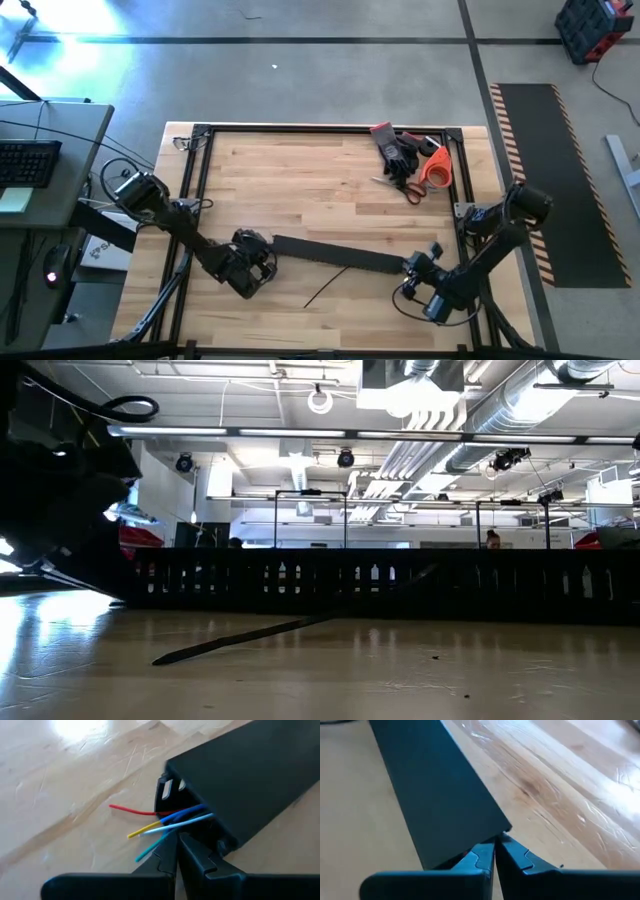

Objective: Ziptie cables
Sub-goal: Close the black cable duct

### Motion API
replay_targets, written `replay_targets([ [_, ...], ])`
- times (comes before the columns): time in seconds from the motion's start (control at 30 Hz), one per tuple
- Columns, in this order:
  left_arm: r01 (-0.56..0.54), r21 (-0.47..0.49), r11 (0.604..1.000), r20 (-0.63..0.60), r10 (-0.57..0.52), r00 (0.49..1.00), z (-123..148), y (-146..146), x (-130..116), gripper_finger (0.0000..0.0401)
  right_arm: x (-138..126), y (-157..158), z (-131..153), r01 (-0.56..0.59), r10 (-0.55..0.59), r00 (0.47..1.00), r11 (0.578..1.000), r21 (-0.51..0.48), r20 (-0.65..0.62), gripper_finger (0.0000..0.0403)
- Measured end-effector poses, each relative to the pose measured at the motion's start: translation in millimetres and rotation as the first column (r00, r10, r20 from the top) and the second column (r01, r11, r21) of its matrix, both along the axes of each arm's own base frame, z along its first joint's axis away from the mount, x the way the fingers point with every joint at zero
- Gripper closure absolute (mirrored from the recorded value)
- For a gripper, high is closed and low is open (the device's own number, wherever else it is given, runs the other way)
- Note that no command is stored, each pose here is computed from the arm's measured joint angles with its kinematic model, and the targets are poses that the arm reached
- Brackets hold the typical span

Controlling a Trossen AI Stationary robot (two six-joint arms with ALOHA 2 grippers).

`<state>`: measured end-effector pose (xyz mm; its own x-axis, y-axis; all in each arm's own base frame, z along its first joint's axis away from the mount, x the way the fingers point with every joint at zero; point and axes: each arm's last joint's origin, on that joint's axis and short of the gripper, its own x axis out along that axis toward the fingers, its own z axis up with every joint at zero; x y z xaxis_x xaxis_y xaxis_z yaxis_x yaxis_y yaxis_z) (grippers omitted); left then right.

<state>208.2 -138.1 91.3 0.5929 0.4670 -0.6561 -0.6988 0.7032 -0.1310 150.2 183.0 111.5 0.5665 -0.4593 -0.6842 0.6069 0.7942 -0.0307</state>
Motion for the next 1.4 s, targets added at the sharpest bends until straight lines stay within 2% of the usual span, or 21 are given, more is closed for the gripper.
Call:
replay_targets([
  [0.17,0.009,0.019,1.000,-0.041,-0.008,0.999,1,1,7,0.0401,3,-5,-1,0.011,-0.011,0.998,1.000,-0.002,-0.059,0.0403],
  [0.5,-0.011,0.014,1.000,-0.140,0.013,0.990,18,5,-12,0.0401,-19,-7,13,0.063,-0.062,0.995,0.998,0.007,-0.078,0.0403],
  [0.63,-0.007,0.009,1.000,-0.109,0.008,0.994,28,3,-19,0.0401,-28,-5,20,0.044,-0.043,0.998,0.999,0.015,-0.042,0.0403],
  [0.77,0.068,0.021,0.997,-0.017,-0.068,0.998,44,-7,-19,0.0401,-29,2,28,-0.068,0.068,0.994,0.998,-0.009,0.081,0.0403],
  [0.93,0.113,0.043,0.993,0.146,-0.118,0.982,57,-18,-5,0.0401,-19,15,36,-0.185,0.188,0.959,0.982,-0.035,0.212,0.0403],
  [1.13,0.170,0.093,0.981,0.268,-0.189,0.945,66,-21,22,0.0401,8,11,36,-0.201,0.206,0.963,0.979,-0.044,0.176,0.0403],
  [1.23,0.214,0.088,0.973,0.257,-0.230,0.939,63,-17,36,0.0401,25,2,34,-0.203,0.206,0.971,0.978,-0.044,0.119,0.0403],
  [1.4,0.231,-0.004,0.973,0.140,-0.228,0.964,35,-4,47,0.0401,46,-17,31,-0.199,0.199,0.980,0.980,0.003,-0.001,0.0403],
])
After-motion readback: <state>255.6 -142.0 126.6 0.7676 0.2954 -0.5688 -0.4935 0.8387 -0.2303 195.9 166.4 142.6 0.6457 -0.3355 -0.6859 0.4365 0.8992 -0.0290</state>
